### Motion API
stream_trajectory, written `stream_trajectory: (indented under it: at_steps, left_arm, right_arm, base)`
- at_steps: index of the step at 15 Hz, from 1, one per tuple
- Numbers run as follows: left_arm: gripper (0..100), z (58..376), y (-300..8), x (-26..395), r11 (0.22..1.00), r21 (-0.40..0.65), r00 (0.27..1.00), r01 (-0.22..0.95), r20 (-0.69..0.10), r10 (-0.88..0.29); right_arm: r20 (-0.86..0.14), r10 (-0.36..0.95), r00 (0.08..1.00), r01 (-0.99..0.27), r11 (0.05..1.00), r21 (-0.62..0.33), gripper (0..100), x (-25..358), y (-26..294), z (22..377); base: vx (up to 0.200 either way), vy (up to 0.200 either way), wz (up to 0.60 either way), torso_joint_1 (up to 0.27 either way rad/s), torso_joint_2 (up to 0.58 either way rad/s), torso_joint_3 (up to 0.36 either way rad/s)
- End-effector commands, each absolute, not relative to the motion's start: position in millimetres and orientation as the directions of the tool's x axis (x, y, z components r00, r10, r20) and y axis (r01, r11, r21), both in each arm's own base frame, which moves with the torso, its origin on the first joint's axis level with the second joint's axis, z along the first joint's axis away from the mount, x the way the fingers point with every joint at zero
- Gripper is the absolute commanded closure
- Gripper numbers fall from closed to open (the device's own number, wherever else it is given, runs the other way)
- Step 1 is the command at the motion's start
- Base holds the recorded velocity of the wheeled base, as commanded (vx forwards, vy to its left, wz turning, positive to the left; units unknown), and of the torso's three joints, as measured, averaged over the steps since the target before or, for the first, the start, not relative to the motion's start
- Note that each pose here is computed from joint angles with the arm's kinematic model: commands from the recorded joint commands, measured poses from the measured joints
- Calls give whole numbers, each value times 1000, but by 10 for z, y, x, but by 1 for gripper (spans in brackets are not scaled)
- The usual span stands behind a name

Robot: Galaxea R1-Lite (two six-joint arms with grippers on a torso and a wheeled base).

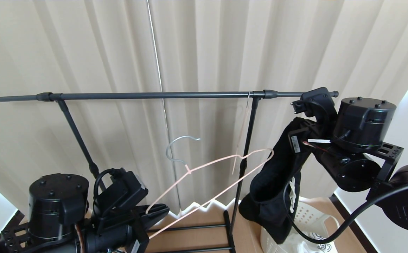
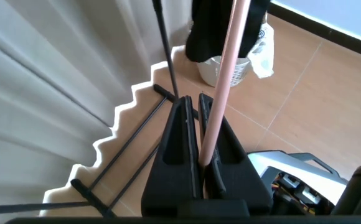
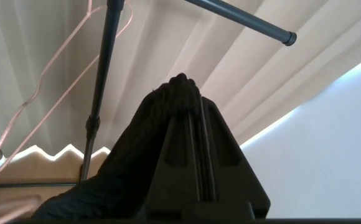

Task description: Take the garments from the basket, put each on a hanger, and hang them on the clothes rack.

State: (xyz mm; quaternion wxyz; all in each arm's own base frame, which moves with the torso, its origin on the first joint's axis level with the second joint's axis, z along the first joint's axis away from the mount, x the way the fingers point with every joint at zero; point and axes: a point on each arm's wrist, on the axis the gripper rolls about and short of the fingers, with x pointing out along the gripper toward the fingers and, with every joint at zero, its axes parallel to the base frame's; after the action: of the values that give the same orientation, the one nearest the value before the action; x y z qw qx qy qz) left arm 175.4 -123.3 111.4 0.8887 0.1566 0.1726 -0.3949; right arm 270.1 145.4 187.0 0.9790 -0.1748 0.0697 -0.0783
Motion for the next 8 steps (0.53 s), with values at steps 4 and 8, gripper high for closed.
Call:
stream_trajectory:
  at_steps: [4, 8]
  left_arm:
    - [100, 1041, -1478, 1822, 587, 133, 575, 799, -457, -679]
    - [100, 1052, -1626, 1968, 601, 130, 588, 789, -445, -676]
  right_arm:
    - [-113, -159, 981, 109, 928, -356, 100, 2694, 1520, 1842]
    - [-111, -139, 984, 91, 930, -356, 100, 2630, 1616, 1844]
  base:
    - [0, 0, 0, 0, 0, 0]
    - [0, 0, 0, 0, 0, 0]
